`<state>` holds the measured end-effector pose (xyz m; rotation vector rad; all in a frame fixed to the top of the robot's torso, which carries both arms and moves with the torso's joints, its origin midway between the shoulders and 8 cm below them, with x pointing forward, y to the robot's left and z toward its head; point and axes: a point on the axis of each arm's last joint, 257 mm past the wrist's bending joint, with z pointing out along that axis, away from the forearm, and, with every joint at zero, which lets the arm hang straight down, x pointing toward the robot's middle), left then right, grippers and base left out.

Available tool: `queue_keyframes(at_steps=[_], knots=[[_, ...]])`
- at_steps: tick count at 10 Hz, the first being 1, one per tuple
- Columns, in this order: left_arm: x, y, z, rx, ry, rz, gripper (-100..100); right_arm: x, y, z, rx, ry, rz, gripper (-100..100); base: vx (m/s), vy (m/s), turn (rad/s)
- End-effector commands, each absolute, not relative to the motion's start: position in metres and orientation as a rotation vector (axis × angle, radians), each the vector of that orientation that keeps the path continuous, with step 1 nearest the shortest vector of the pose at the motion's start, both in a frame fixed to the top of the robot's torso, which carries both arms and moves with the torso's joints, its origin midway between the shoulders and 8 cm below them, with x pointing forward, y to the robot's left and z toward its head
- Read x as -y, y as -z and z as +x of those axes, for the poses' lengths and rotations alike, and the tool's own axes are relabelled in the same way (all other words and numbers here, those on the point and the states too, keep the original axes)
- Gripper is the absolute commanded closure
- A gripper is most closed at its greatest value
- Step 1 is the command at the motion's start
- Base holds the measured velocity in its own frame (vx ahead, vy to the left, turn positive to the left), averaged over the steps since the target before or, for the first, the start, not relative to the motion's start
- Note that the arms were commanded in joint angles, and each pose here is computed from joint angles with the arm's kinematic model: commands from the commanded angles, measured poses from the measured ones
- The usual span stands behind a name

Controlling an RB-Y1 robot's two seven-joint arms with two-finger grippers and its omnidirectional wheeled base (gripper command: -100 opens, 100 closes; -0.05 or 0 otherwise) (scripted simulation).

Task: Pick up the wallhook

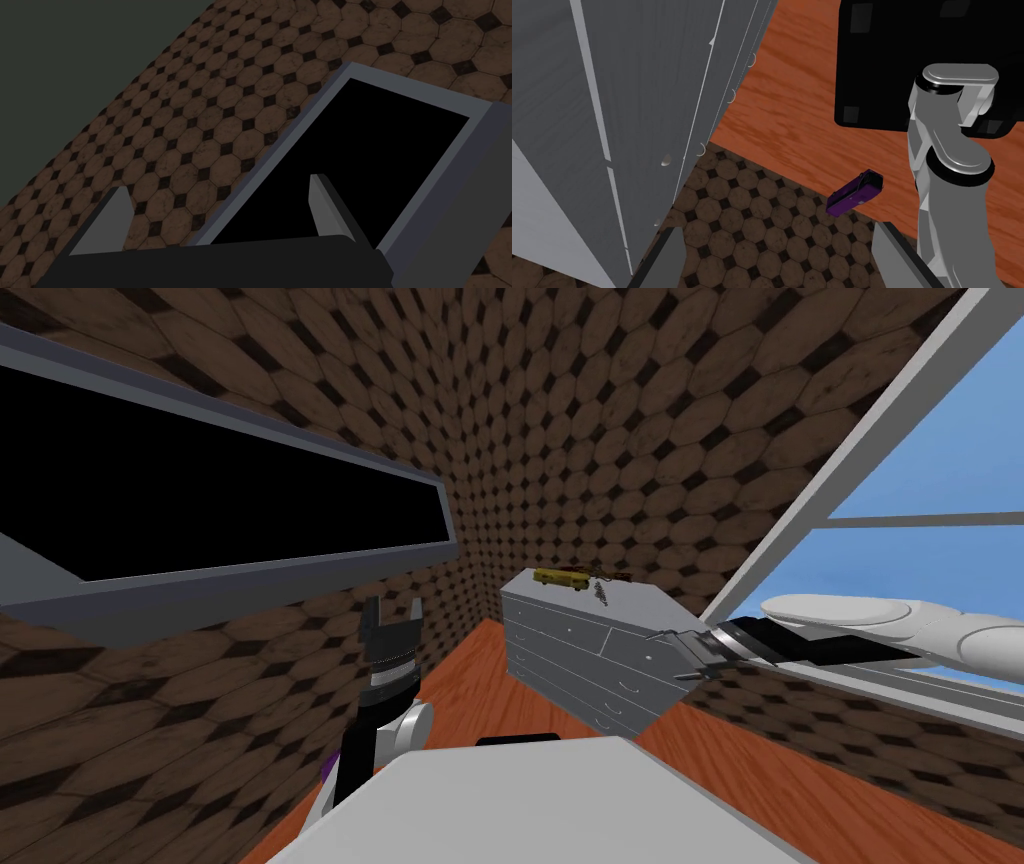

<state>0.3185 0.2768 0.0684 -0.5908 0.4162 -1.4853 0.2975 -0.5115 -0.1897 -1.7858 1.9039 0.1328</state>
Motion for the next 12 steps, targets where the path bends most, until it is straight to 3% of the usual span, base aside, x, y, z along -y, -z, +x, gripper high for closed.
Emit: queue_keyframes(at_steps=[1,9,12], knots=[[-0.277,-0.068,0.319,-0.416,1.485,-0.591,0,0.516,0.185,0.296,-1.908,-0.115,-1.817,-100,0.032,-0.004,-0.001],[-0.277,-0.068,0.319,-0.416,1.485,-0.591,0,0.586,0.14,0.283,-1.97,0.065,-2.102,-100,0.081,-0.02,0.155],[-0.277,-0.068,0.319,-0.416,1.485,-0.591,0,0.61,0.119,0.277,-1.991,0.125,-2.218,-100,0.192,-0.05,0.254]])
